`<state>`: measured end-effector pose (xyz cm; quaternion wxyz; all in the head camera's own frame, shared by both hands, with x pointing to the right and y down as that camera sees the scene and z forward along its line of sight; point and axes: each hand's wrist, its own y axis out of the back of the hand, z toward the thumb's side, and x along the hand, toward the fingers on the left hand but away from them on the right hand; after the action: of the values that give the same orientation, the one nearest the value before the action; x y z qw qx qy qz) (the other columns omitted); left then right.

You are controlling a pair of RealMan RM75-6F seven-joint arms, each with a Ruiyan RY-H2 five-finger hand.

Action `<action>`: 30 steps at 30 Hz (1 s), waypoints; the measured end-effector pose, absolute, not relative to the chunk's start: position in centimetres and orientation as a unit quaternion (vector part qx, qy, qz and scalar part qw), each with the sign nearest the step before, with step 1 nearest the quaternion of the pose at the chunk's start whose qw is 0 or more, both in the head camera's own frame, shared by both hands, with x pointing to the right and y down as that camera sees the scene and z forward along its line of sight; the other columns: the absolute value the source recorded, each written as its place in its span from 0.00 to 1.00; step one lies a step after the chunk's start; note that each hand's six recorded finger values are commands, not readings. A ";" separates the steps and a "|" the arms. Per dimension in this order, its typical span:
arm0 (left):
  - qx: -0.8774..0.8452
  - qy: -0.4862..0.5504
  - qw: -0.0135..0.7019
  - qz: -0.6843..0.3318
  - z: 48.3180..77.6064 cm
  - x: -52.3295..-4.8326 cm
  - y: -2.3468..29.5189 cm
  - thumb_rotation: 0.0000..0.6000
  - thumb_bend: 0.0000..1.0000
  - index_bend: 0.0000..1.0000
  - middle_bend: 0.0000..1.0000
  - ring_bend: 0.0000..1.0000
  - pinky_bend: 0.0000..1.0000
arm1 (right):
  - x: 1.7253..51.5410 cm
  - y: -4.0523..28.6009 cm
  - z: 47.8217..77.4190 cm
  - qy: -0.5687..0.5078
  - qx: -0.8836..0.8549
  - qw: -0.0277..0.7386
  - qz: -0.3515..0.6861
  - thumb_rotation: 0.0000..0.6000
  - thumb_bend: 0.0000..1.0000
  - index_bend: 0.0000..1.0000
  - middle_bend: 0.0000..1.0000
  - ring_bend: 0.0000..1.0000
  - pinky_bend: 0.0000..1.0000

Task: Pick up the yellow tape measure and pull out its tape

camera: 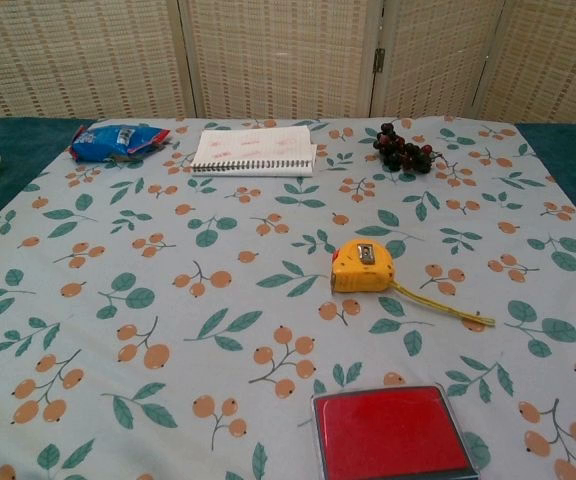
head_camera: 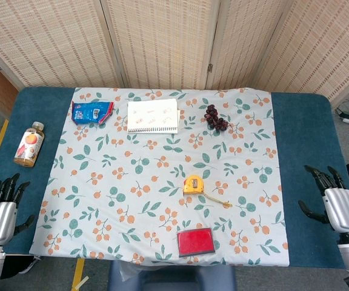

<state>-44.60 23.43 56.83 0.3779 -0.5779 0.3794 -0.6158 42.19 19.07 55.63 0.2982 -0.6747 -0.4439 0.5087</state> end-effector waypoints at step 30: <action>-0.579 0.386 0.374 -0.612 56.6 -44.9 24.0 1.00 0.27 0.19 0.06 0.08 0.00 | 35.8 17.9 60.9 -0.340 -0.724 0.287 0.528 1.00 0.36 0.11 0.17 0.19 0.04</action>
<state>-44.94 23.97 56.59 0.3740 -0.5795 0.3865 -0.6123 35.75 17.90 60.86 0.2867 -0.7235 -0.3403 0.5277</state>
